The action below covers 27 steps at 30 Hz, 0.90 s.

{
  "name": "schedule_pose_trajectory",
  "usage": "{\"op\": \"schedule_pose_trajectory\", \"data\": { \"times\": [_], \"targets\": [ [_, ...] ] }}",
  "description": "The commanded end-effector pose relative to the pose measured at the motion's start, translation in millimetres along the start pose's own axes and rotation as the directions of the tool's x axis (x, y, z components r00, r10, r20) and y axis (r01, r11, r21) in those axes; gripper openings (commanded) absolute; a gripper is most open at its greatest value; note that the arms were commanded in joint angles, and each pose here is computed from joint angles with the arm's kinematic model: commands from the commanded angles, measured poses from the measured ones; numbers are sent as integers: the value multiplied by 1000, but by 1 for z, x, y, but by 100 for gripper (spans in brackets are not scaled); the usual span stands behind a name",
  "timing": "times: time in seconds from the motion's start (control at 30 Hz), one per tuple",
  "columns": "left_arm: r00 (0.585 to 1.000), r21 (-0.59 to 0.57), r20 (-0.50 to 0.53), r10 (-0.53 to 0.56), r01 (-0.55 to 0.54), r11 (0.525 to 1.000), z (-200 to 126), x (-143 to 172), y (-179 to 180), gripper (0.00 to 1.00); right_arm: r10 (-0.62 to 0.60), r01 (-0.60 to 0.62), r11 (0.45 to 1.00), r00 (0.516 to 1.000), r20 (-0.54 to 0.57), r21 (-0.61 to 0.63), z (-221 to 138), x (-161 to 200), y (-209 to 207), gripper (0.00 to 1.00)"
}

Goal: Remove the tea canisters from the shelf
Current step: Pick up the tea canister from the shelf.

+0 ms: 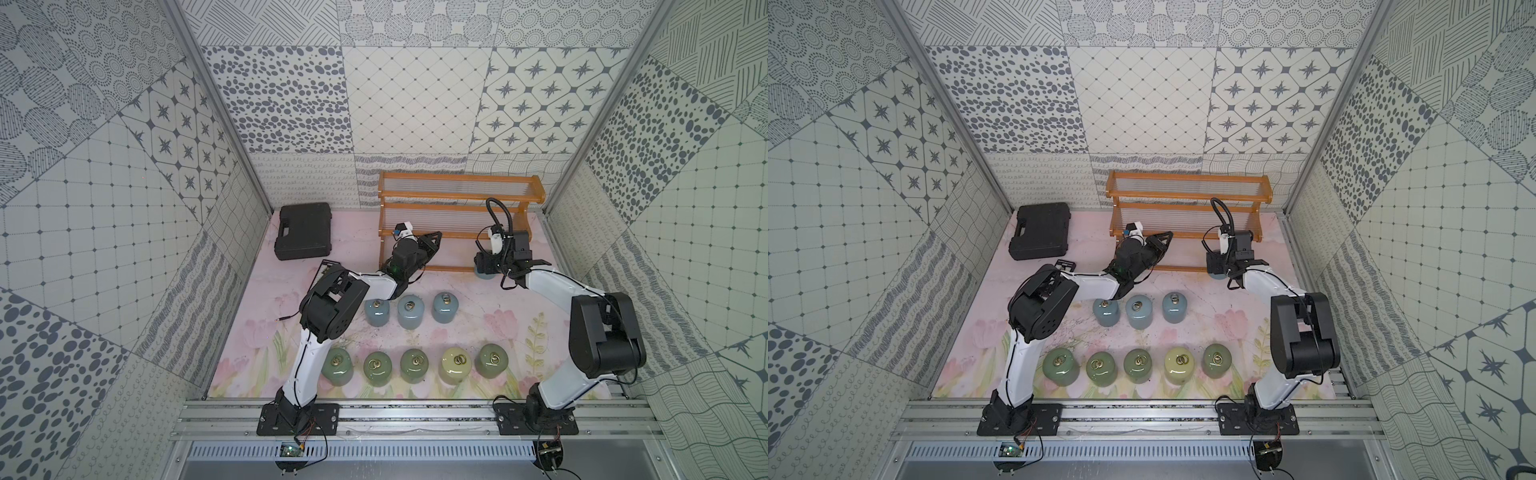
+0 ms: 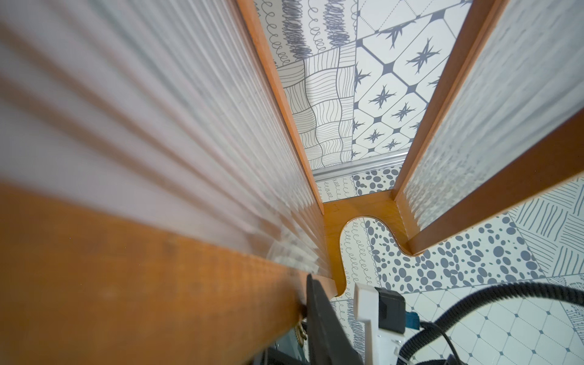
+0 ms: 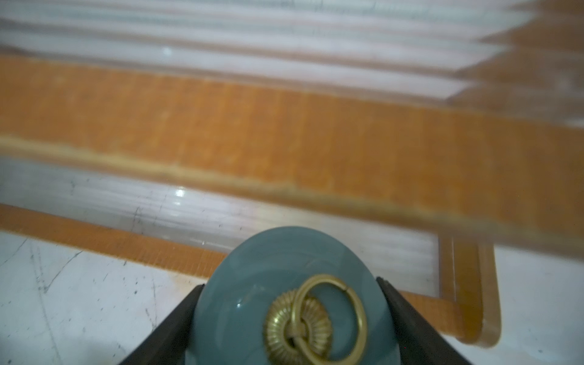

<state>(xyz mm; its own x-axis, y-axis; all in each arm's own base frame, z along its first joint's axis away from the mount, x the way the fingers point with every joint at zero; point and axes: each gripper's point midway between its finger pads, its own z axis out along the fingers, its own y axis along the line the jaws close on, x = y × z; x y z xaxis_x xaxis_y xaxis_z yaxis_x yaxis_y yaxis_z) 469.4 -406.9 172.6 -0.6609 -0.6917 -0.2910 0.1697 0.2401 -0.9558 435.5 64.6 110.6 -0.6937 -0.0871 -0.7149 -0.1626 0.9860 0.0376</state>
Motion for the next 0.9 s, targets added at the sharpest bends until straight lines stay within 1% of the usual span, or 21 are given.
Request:
{"op": "schedule_pose_trajectory", "data": {
  "times": [0.0,0.2,0.33,0.43,0.53,0.67,0.77,0.87],
  "targets": [
    [995,-66,-101,21,-28,997,-2,20,18,21,-8,11,999,996,86,-37,-27,-18,17,68],
    [992,-59,-125,21,-28,998,-4,25,17,9,6,-3,999,997,72,-45,-44,9,34,68],
    [986,-73,-158,50,-62,995,-10,28,15,5,-24,25,1000,997,70,-18,-50,24,42,68],
    [981,-76,-184,60,-75,994,-16,30,14,3,-30,32,999,998,62,-19,-51,32,47,68],
    [980,-68,-197,40,-55,996,-22,31,14,3,-34,34,999,997,67,-4,-54,35,49,68],
    [967,-58,-256,18,-34,998,-25,39,14,3,-12,12,1000,998,62,2,-59,40,49,68],
    [956,-60,-293,4,-22,998,-28,44,16,3,-7,7,1000,998,63,10,-63,44,49,68],
    [949,-62,-317,-5,-15,998,-31,47,18,5,13,-14,1000,998,57,17,-66,48,48,68]
  ]
}}
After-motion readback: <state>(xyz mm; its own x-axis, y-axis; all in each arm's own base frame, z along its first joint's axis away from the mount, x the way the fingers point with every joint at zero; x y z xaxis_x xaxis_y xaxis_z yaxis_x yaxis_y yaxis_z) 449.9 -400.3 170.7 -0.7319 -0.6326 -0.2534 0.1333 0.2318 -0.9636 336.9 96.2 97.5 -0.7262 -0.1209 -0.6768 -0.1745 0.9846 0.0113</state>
